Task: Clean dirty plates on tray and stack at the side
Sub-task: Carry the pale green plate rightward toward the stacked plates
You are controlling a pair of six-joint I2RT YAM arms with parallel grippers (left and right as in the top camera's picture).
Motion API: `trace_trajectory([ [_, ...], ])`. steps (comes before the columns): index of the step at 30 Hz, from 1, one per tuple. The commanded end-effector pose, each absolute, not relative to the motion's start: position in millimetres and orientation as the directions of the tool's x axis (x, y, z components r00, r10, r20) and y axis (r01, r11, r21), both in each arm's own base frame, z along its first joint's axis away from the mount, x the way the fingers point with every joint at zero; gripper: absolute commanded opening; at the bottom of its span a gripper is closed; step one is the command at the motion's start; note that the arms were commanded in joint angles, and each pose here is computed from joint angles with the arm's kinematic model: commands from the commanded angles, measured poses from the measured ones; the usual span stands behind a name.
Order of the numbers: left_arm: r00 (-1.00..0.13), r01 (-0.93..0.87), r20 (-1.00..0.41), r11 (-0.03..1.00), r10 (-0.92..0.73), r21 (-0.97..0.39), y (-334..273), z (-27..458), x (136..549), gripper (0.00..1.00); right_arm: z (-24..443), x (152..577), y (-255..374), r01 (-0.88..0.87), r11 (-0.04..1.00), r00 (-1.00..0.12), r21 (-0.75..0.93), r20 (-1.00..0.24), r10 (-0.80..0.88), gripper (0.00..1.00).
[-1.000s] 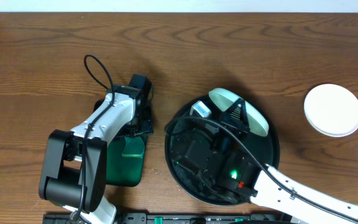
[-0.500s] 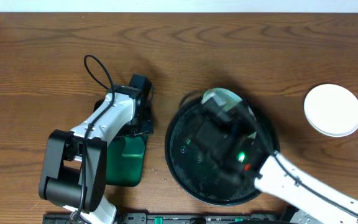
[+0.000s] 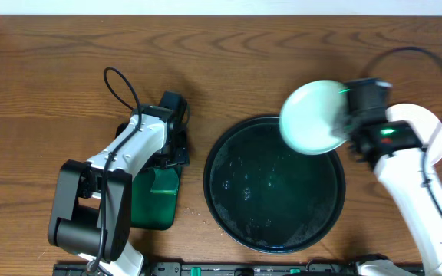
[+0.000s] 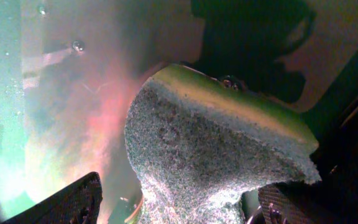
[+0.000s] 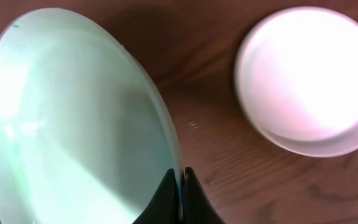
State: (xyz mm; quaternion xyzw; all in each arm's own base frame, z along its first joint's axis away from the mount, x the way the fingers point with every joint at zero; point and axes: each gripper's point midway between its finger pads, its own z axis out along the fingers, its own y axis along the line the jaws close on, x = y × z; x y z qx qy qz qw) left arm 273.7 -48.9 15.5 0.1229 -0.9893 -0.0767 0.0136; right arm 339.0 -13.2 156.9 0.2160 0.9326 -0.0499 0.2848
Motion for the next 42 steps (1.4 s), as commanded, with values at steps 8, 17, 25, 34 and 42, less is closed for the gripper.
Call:
trace_trajectory([
  [8,-0.969,-0.24,0.017,0.96,-0.245,0.142,-51,14,270,0.81,134,298,-160,0.829,0.524,-0.423,0.196,-0.393,0.817,0.01],
  [17,-0.969,-0.24,0.021,0.961,-0.245,0.141,-51,14,270,0.81,90,259,-223,0.961,0.242,-0.193,0.132,-0.301,0.934,0.01],
  [25,-0.97,-0.241,0.011,0.961,-0.245,0.136,-52,14,272,0.81,71,277,-229,0.95,0.263,-0.209,0.169,-0.283,0.936,0.01],
  [34,-0.97,-0.241,0.012,0.961,-0.245,0.137,-51,14,272,0.81,54,301,-216,0.927,0.308,-0.253,0.214,-0.248,0.935,0.51],
  [42,-0.971,-0.237,0.009,0.962,-0.24,0.136,-52,14,273,0.81,69,328,-191,0.861,0.401,-0.348,0.312,-0.214,0.913,0.99],
])
